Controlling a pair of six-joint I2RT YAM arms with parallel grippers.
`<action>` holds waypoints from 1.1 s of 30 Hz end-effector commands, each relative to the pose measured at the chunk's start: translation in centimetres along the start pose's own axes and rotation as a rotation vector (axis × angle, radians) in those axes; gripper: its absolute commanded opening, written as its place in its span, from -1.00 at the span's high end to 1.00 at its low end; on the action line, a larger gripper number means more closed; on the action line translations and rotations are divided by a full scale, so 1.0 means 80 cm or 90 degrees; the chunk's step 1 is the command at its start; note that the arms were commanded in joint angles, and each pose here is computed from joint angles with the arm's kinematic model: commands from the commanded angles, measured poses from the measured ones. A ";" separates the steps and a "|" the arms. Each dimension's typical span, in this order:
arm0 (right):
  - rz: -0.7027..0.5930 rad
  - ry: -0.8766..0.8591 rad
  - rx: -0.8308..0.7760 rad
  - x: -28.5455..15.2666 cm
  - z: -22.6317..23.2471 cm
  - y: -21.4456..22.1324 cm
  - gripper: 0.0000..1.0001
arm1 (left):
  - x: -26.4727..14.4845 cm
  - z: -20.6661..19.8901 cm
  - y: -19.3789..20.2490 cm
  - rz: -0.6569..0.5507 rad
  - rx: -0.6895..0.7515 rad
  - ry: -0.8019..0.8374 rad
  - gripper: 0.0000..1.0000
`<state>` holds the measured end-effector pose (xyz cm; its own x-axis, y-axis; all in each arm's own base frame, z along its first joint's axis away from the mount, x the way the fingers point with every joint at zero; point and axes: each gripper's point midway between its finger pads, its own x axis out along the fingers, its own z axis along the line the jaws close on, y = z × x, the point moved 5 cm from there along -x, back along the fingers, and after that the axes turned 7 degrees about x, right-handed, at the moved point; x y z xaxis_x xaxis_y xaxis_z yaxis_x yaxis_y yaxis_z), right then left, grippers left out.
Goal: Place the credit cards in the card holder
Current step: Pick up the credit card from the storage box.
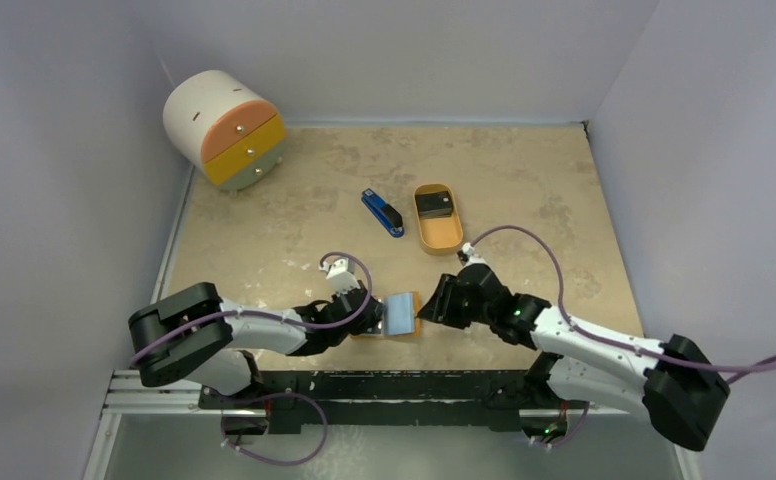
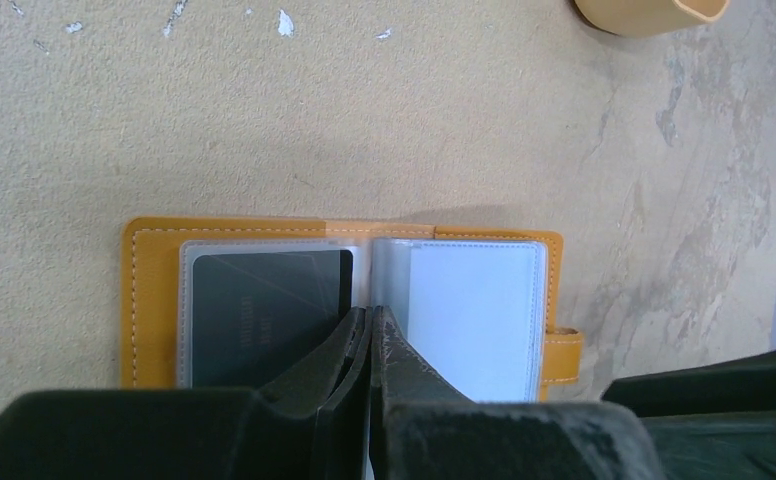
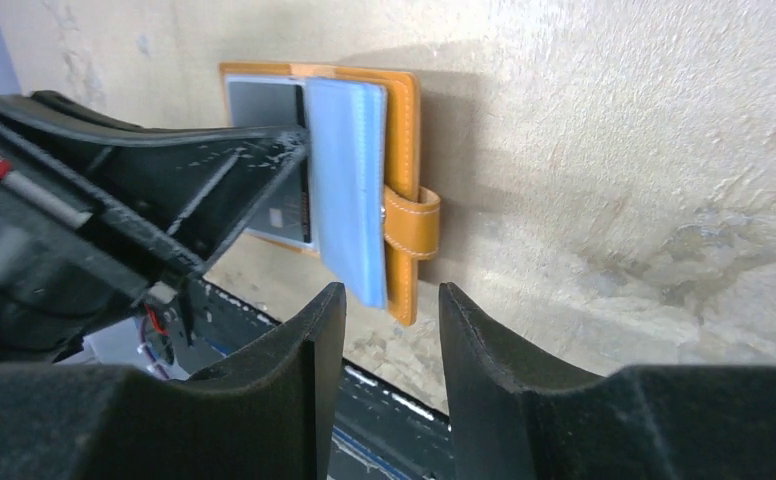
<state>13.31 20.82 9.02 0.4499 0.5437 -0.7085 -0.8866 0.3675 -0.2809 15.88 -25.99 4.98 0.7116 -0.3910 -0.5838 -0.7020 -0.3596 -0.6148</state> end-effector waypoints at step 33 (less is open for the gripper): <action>-0.393 0.026 0.417 0.073 0.078 -0.304 -0.16 | -0.024 0.008 -0.029 -0.027 0.062 -0.076 1.00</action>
<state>36.02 19.45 14.32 0.7745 0.1143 -0.6222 -0.3219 0.9179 -0.2319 15.74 -23.89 5.66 0.7155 -0.2753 -0.6421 -0.6985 -0.2981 -0.6506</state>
